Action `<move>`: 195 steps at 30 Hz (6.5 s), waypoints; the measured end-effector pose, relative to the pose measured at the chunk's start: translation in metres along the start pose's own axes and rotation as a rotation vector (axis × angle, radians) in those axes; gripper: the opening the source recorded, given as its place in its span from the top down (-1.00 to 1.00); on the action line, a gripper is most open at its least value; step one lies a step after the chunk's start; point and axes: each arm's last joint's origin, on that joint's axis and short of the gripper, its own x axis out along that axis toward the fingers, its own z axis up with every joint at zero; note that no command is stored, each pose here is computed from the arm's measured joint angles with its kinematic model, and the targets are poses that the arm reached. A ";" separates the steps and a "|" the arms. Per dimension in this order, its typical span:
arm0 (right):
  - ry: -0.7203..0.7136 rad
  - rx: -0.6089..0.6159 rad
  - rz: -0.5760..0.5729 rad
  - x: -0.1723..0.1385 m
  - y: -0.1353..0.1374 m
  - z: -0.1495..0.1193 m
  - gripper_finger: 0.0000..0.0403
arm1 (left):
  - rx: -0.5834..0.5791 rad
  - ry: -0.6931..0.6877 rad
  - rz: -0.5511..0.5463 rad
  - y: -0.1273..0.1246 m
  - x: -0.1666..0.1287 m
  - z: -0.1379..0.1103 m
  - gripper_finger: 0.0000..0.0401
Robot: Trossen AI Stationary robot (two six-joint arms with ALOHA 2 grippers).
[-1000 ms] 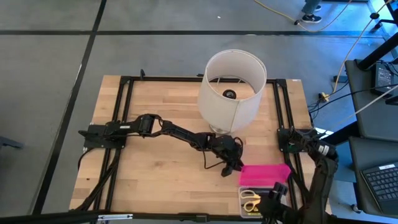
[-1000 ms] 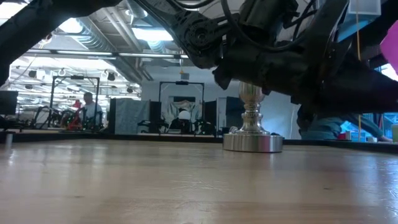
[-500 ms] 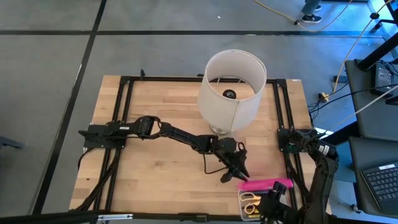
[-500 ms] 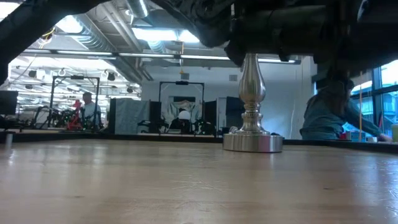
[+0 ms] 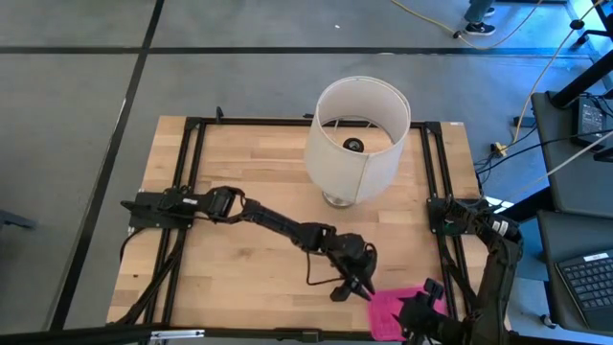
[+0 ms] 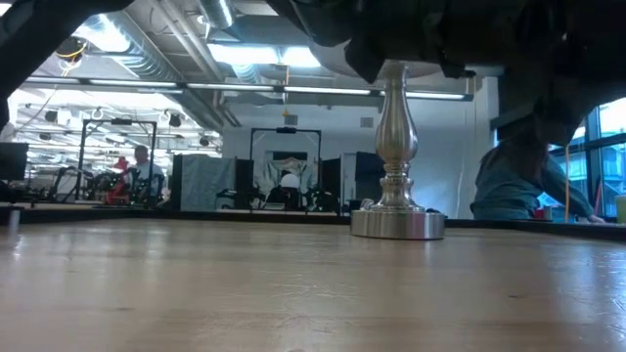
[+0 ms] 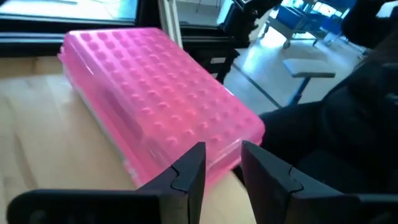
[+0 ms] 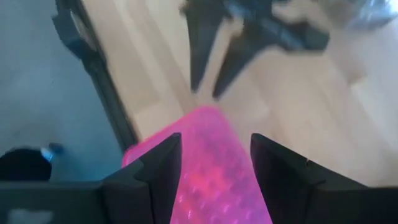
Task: Pick & place school supplies into a supply box
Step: Adjust the pink supply box, then return to Home Position
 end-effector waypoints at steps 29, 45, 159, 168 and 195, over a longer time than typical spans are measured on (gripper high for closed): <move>0.416 0.215 -0.015 0.085 0.008 -0.043 0.03 | -0.300 0.383 0.254 -0.008 -0.001 -0.044 0.51; 0.363 0.320 -0.174 0.113 -0.011 -0.024 0.03 | -0.337 0.450 0.270 0.000 -0.010 -0.048 0.51; -0.949 -0.277 1.039 0.129 -0.314 0.001 0.03 | 0.072 -0.702 0.851 -0.154 -0.398 -0.161 0.51; -0.929 -0.276 0.991 0.134 -0.319 0.002 0.03 | 0.053 -0.696 0.843 -0.145 -0.398 -0.181 0.51; -0.958 -0.195 0.689 0.159 -0.322 -0.001 0.03 | 0.139 -0.539 0.928 -0.138 -0.397 -0.190 0.51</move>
